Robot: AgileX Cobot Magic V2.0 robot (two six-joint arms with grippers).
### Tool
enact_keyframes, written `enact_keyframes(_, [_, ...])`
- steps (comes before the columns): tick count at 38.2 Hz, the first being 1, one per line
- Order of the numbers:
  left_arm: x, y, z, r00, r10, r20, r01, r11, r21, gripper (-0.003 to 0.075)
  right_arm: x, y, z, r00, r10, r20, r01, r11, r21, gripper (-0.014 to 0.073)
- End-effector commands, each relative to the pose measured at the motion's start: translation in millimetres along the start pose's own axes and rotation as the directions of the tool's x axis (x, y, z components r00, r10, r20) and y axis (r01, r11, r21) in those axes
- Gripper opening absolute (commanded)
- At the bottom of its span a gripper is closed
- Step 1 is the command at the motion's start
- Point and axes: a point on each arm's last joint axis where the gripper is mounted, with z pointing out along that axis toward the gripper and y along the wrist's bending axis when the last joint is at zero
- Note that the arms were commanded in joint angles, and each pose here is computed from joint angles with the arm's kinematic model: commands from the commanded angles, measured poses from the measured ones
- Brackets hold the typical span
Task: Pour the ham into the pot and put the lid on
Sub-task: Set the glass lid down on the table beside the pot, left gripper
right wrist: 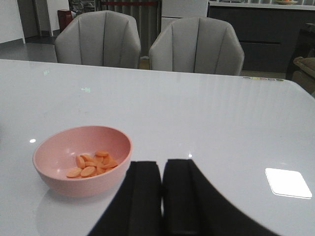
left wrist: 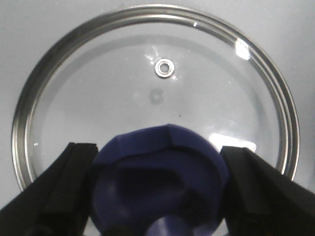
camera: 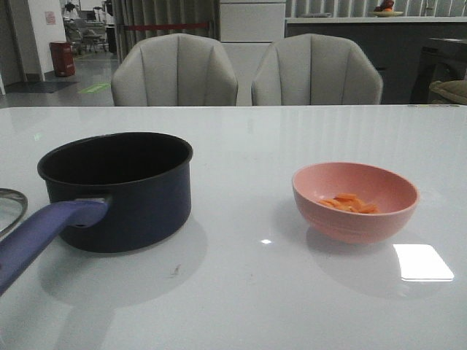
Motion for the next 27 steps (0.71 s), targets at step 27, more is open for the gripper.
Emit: enact_keyframes(27, [-9.3,0.8,-7.1,0.998,0.019,0.063,-0.018,1.000,-0.014,0.0390,-9.7,0.8,-2.2,0.995,-0.024,0.101,0.024,1.000,-0.005,0.0169])
